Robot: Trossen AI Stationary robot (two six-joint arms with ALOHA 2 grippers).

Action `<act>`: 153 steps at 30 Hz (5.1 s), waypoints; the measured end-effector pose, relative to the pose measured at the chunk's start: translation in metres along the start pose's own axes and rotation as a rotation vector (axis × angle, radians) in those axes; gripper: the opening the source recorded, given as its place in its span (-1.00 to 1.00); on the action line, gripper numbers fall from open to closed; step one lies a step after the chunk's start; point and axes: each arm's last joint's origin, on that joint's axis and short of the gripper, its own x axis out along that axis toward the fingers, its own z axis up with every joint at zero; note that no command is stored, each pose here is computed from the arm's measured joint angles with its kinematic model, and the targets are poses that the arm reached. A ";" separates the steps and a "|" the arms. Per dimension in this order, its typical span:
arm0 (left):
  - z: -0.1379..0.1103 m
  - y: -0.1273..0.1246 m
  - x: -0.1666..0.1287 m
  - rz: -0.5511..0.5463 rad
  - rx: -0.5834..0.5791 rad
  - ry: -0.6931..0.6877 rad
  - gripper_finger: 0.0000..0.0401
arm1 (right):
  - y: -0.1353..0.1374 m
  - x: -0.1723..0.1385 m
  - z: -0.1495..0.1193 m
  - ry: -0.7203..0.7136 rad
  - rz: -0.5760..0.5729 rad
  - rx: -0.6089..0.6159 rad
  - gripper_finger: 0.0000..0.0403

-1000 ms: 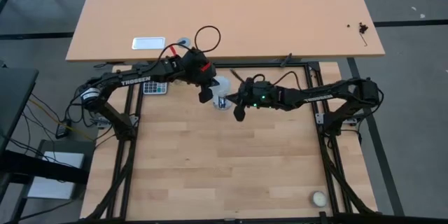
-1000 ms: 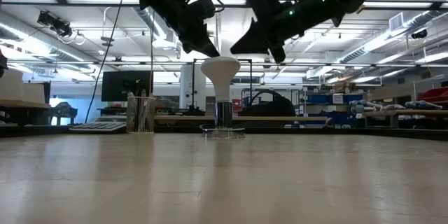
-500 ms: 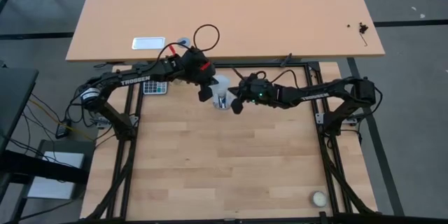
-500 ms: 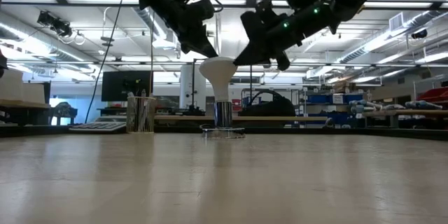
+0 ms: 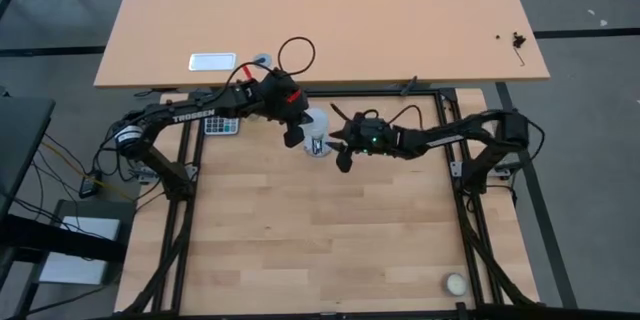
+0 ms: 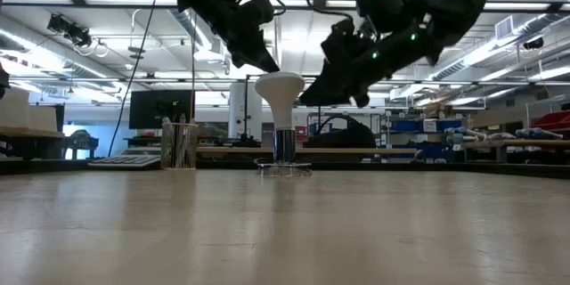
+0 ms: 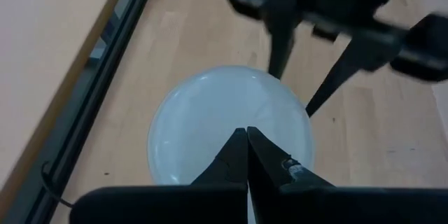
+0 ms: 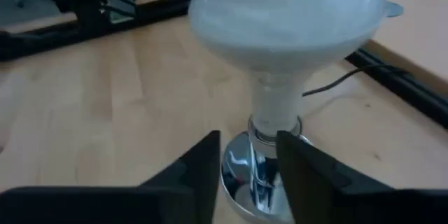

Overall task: Screw lightbulb
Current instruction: Remove the white lightbulb from the silver lamp

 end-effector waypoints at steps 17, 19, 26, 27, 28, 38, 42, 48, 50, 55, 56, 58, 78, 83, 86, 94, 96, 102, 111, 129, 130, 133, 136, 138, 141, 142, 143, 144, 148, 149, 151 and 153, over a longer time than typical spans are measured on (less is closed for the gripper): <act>0.002 0.000 0.000 -0.007 0.002 -0.020 -1.00 | -0.007 0.049 -0.004 -0.189 -0.007 0.088 0.37; 0.001 0.000 0.000 -0.009 0.001 -0.018 -1.00 | -0.006 0.052 0.001 -0.177 -0.010 0.079 0.34; 0.005 0.000 -0.007 0.005 0.006 -0.050 -1.00 | -0.009 0.056 0.007 -0.138 -0.022 0.075 0.07; 0.006 0.000 -0.009 0.007 0.009 -0.062 -1.00 | -0.009 0.056 0.007 -0.138 -0.019 0.076 0.04; 0.007 -0.001 -0.011 0.007 0.012 -0.073 -1.00 | -0.008 0.056 0.007 -0.140 -0.015 0.079 0.01; 0.021 -0.004 -0.039 0.038 0.037 -0.184 -1.00 | -0.007 0.055 0.015 -0.193 -0.004 0.085 -0.05; 0.023 -0.005 -0.048 0.054 0.042 -0.206 -1.00 | -0.007 0.054 0.016 -0.194 -0.004 0.085 -0.05; 0.028 -0.007 -0.067 0.088 0.073 -0.256 -1.00 | -0.008 0.052 0.018 -0.193 -0.006 0.108 -0.05; 0.027 -0.009 -0.073 0.092 0.077 -0.274 -1.00 | -0.008 0.052 0.019 -0.195 -0.007 0.108 -0.05; 0.007 -0.015 -0.076 0.080 0.060 -0.353 -1.00 | -0.008 0.049 0.021 -0.185 -0.010 0.103 -0.05; -0.001 -0.018 -0.075 0.066 0.050 -0.369 -1.00 | -0.008 0.049 0.021 -0.182 -0.010 0.102 -0.05; -0.015 -0.024 -0.074 0.055 0.039 -0.428 -1.00 | -0.008 0.047 0.022 -0.174 -0.012 0.102 -0.05; -0.166 -0.075 0.008 0.101 -0.248 -0.411 -1.00 | 0.021 0.041 0.021 -0.178 0.002 0.120 -0.05; -0.170 -0.079 0.027 0.081 -0.240 -0.387 -1.00 | 0.029 0.043 0.013 -0.151 -0.004 0.124 -0.05; -0.174 -0.079 0.040 0.082 -0.255 -0.339 -1.00 | 0.034 0.046 0.006 -0.140 -0.009 0.118 -0.05; -0.182 -0.079 0.065 0.084 -0.269 -0.281 -1.00 | 0.040 0.057 -0.009 -0.134 0.005 0.118 -0.05; -0.184 -0.079 0.068 0.082 -0.275 -0.274 -1.00 | 0.041 0.058 -0.011 -0.130 0.012 0.106 -0.05; -0.190 -0.079 0.074 0.081 -0.287 -0.264 -1.00 | 0.040 0.059 -0.011 -0.112 0.070 -0.026 -0.05; -0.191 -0.079 0.075 0.079 -0.287 -0.257 -1.00 | 0.016 0.062 -0.011 -0.045 0.207 -0.091 -0.05; -0.191 -0.079 0.075 0.079 -0.290 -0.259 -1.00 | 0.046 0.051 -0.002 -0.133 0.081 -0.006 0.27; -0.191 -0.079 0.075 0.079 -0.290 -0.261 -1.00 | 0.046 0.051 -0.002 -0.135 0.074 -0.005 0.29; -0.191 -0.079 0.075 0.078 -0.290 -0.267 -1.00 | 0.045 0.052 -0.003 -0.143 0.071 0.012 0.30; -0.190 -0.079 0.075 0.078 -0.291 -0.271 -1.00 | 0.043 0.056 -0.006 -0.152 0.066 0.018 0.29; -0.190 -0.079 0.075 0.078 -0.291 -0.272 -1.00 | 0.041 0.058 -0.008 -0.152 0.064 0.019 0.25; -0.191 -0.079 0.075 0.079 -0.291 -0.267 -1.00 | 0.040 0.058 -0.006 -0.160 0.064 0.012 0.16; -0.191 -0.079 0.075 0.079 -0.291 -0.267 -1.00 | 0.040 0.058 -0.006 -0.160 0.062 0.005 0.12; -0.191 -0.079 0.075 0.079 -0.291 -0.265 -1.00 | 0.040 0.057 -0.005 -0.162 0.061 -0.002 0.08; -0.191 -0.079 0.075 0.079 -0.291 -0.261 -1.00 | 0.040 0.057 -0.005 -0.169 0.062 -0.005 0.04; -0.191 -0.079 0.075 0.079 -0.291 -0.257 -1.00 | 0.039 0.056 -0.003 -0.182 0.062 -0.007 -0.08; -0.191 -0.079 0.075 0.079 -0.291 -0.258 -1.00 | 0.039 0.056 -0.003 -0.185 0.063 -0.007 -0.09; -0.191 -0.079 0.075 0.079 -0.291 -0.259 -1.00 | 0.039 0.056 -0.002 -0.191 0.064 -0.006 -0.09; -0.191 -0.079 0.075 0.079 -0.291 -0.258 -1.00 | 0.040 0.056 -0.002 -0.192 0.064 -0.006 -0.06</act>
